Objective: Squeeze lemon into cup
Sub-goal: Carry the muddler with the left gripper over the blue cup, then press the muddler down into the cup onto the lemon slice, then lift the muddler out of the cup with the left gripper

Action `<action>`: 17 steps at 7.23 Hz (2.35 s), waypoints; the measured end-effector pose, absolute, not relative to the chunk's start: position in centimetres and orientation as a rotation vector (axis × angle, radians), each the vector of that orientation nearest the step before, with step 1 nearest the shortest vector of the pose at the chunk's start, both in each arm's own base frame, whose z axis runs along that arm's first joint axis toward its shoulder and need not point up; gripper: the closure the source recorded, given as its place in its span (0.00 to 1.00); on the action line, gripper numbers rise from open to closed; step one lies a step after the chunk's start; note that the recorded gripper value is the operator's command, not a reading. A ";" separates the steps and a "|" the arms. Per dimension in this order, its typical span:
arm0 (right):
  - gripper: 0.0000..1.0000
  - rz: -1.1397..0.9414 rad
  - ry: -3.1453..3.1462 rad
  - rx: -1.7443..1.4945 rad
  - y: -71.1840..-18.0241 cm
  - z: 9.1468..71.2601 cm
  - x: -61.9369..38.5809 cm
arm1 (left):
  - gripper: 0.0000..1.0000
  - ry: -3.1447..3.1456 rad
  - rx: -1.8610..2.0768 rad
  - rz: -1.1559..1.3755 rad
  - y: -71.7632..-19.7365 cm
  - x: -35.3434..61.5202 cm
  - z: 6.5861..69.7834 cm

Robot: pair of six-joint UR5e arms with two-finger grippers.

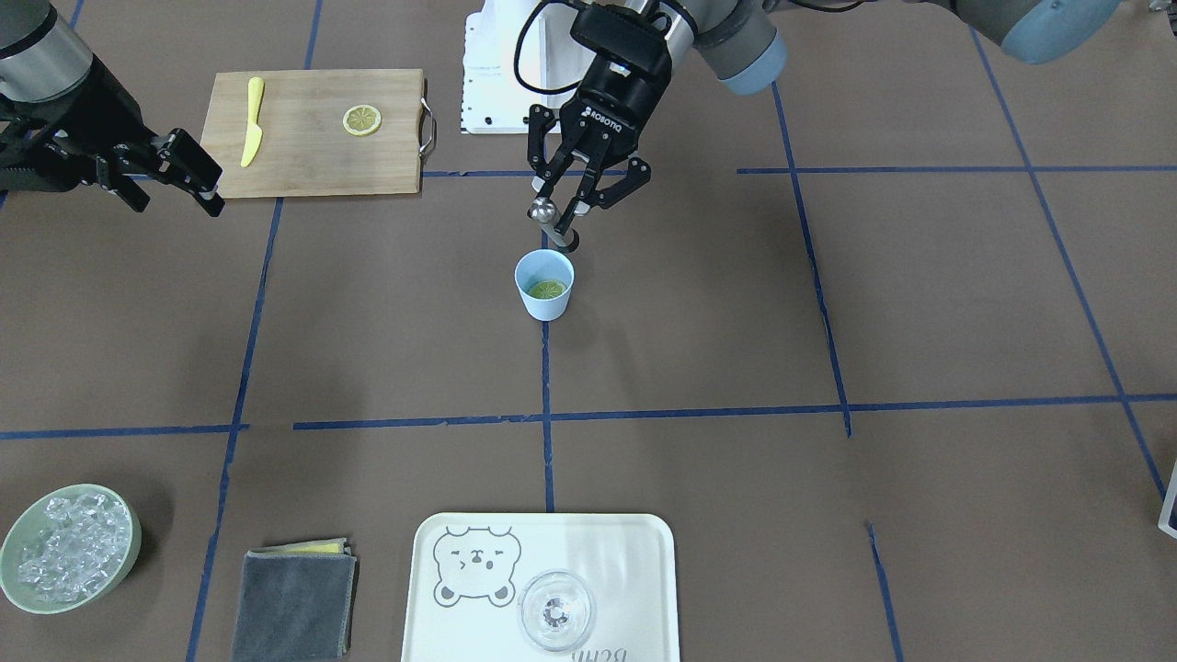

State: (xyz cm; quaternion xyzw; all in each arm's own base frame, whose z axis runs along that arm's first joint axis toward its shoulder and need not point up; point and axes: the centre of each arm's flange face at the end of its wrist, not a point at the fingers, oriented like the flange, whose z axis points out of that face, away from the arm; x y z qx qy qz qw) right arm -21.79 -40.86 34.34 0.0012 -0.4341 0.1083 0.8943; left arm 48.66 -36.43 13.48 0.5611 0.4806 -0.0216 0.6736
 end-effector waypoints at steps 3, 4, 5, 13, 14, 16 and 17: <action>0.00 0.227 -0.898 0.000 -40.9 34.4 -21.9 | 1.00 1.049 1.273 -0.074 -36.3 52.3 13.8; 0.00 0.226 -0.898 -0.001 -40.9 34.5 -21.9 | 1.00 1.038 1.264 -0.066 -36.3 53.3 14.4; 0.00 0.226 -0.899 -0.002 -40.9 34.4 -21.9 | 1.00 1.026 1.249 -0.056 -36.2 54.6 15.1; 0.00 0.232 -0.907 0.001 -40.9 33.9 -22.1 | 1.00 1.007 1.223 -0.038 -36.2 57.4 16.2; 0.00 0.233 -0.908 0.001 -40.9 33.8 -22.1 | 1.00 1.026 1.241 -0.040 -36.0 56.3 15.0; 0.00 0.233 -0.909 0.001 -40.9 33.8 -22.0 | 1.00 1.064 1.290 0.001 -37.1 52.7 11.8; 0.00 0.233 -0.910 0.002 -40.8 33.7 -22.0 | 1.00 1.087 1.278 0.058 -39.1 50.9 10.8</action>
